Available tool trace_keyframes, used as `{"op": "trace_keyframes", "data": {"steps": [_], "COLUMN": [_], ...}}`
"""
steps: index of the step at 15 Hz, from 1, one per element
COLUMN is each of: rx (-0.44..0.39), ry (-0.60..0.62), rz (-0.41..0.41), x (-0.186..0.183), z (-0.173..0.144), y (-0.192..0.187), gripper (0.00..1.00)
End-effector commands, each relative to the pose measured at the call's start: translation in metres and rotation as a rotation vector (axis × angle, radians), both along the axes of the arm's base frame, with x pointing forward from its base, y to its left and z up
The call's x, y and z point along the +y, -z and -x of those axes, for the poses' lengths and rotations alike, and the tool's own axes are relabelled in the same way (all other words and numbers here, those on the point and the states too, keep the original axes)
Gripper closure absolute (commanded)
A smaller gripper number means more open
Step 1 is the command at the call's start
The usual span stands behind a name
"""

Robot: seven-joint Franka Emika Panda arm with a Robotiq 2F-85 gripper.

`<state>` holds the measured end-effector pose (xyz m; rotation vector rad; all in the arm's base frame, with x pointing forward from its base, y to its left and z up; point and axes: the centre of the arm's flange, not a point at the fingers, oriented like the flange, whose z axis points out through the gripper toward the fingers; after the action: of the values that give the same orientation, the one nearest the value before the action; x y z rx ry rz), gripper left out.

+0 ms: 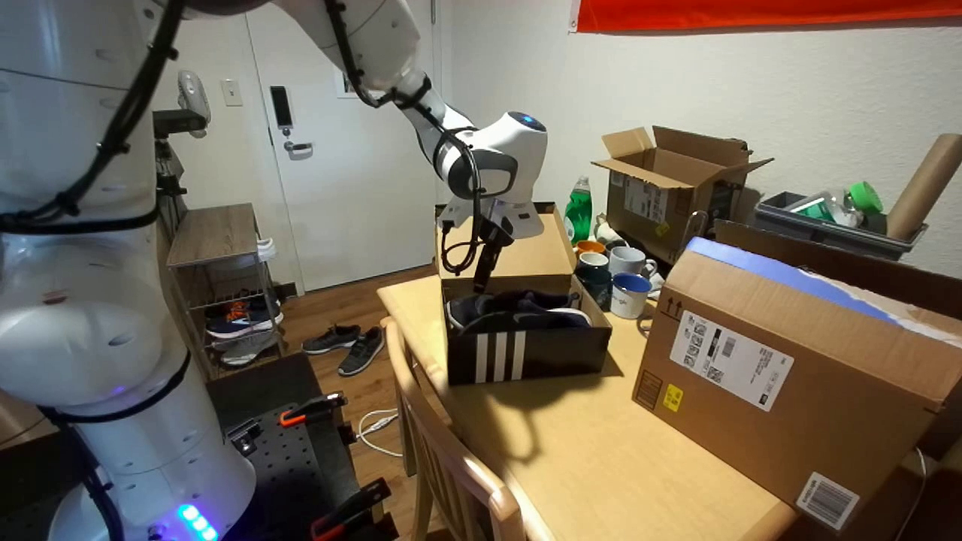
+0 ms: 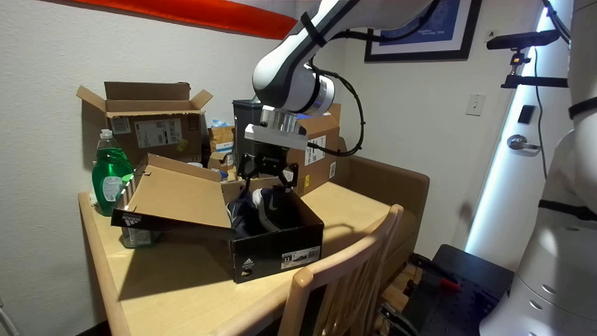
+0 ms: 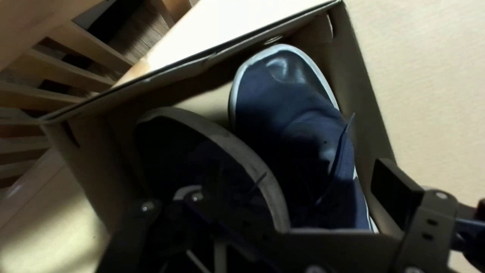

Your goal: Remove the shoes from the box

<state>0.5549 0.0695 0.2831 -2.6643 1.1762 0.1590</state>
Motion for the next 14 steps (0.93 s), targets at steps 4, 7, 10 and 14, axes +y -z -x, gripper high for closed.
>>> {"op": "trace_keyframes", "data": {"steps": [4, 7, 10, 14], "rx": [0.064, 0.079, 0.095, 0.111], "ry": [0.013, 0.000, -0.010, -0.021], "rz": [0.042, 0.046, 0.040, 0.034], "x": [0.012, 0.019, 0.023, 0.025], "z": [-0.014, -0.023, -0.031, -0.040], "y": [-0.014, -0.014, -0.009, 0.001], "gripper": [0.00, 0.00, 0.00, 0.00]}}
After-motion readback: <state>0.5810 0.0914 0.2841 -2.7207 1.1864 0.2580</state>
